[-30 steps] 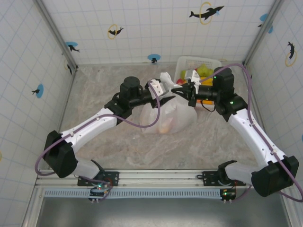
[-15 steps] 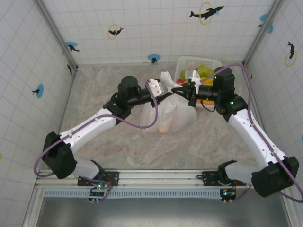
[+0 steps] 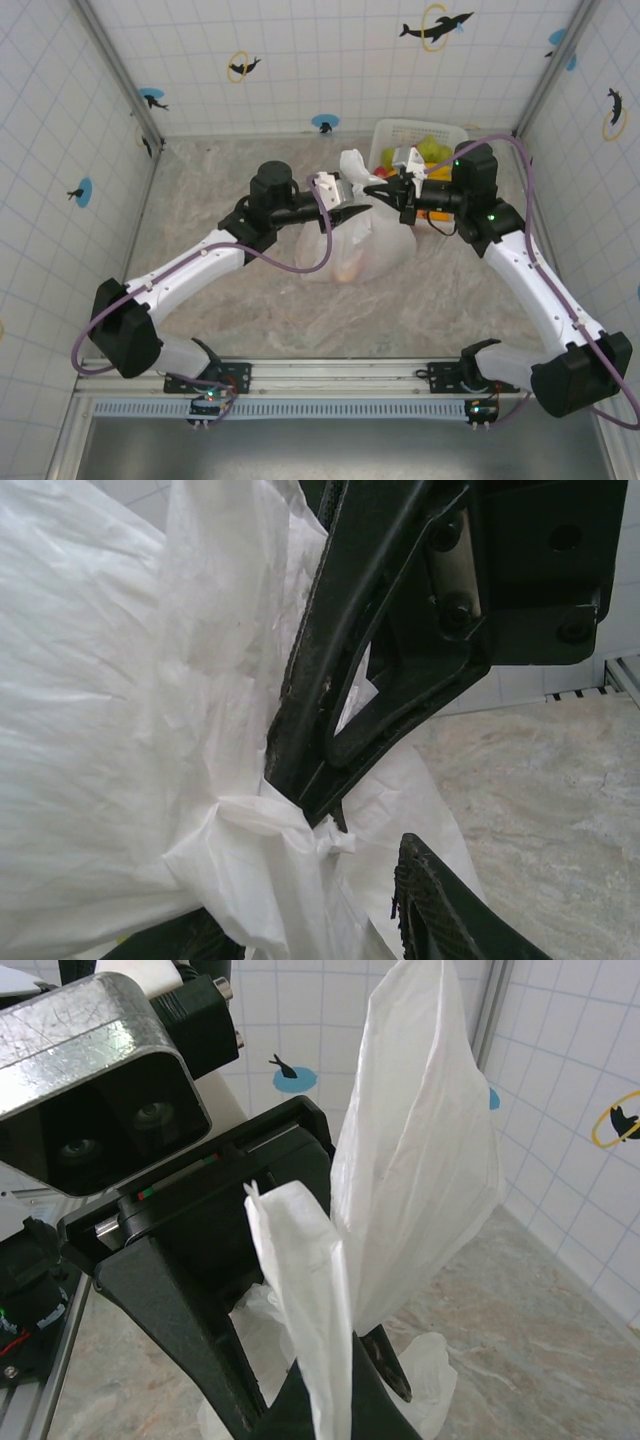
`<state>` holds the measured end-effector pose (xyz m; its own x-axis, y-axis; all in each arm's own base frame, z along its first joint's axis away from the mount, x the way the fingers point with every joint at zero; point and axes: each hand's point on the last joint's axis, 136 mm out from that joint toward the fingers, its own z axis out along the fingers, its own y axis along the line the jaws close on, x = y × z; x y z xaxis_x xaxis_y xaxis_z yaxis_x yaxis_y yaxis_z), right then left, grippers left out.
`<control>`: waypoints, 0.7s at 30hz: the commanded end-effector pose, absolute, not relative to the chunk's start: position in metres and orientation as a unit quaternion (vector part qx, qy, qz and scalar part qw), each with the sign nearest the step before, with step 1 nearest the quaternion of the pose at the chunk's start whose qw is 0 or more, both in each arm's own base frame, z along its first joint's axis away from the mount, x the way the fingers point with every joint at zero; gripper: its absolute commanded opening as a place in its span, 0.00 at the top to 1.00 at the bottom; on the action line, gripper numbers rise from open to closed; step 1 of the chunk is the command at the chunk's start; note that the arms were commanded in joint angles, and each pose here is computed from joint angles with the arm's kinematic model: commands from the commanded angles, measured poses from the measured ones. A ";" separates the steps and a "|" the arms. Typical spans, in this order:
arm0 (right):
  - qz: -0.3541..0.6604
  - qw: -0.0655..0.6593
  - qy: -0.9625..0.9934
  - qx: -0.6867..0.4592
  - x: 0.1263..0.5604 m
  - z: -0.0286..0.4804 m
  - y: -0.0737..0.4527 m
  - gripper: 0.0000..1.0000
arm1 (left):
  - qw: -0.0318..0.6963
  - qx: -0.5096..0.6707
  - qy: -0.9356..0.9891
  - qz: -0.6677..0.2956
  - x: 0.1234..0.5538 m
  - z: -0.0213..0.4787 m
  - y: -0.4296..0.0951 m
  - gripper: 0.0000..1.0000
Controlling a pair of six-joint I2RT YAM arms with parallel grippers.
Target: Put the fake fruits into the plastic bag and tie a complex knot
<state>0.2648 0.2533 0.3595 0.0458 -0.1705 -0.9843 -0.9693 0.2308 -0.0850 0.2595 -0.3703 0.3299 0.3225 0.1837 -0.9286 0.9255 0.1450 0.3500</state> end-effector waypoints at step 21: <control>0.391 0.532 0.552 -0.509 0.250 0.362 0.254 1.00 | 0.575 0.578 0.455 -0.358 0.252 0.351 -0.371 0.68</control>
<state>0.2562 0.2536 0.3574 0.0502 -0.1637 -0.9852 -0.9767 0.1980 -0.0827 0.2572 -0.3690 0.3388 0.3234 0.1529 -0.9338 0.9329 0.1141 0.3417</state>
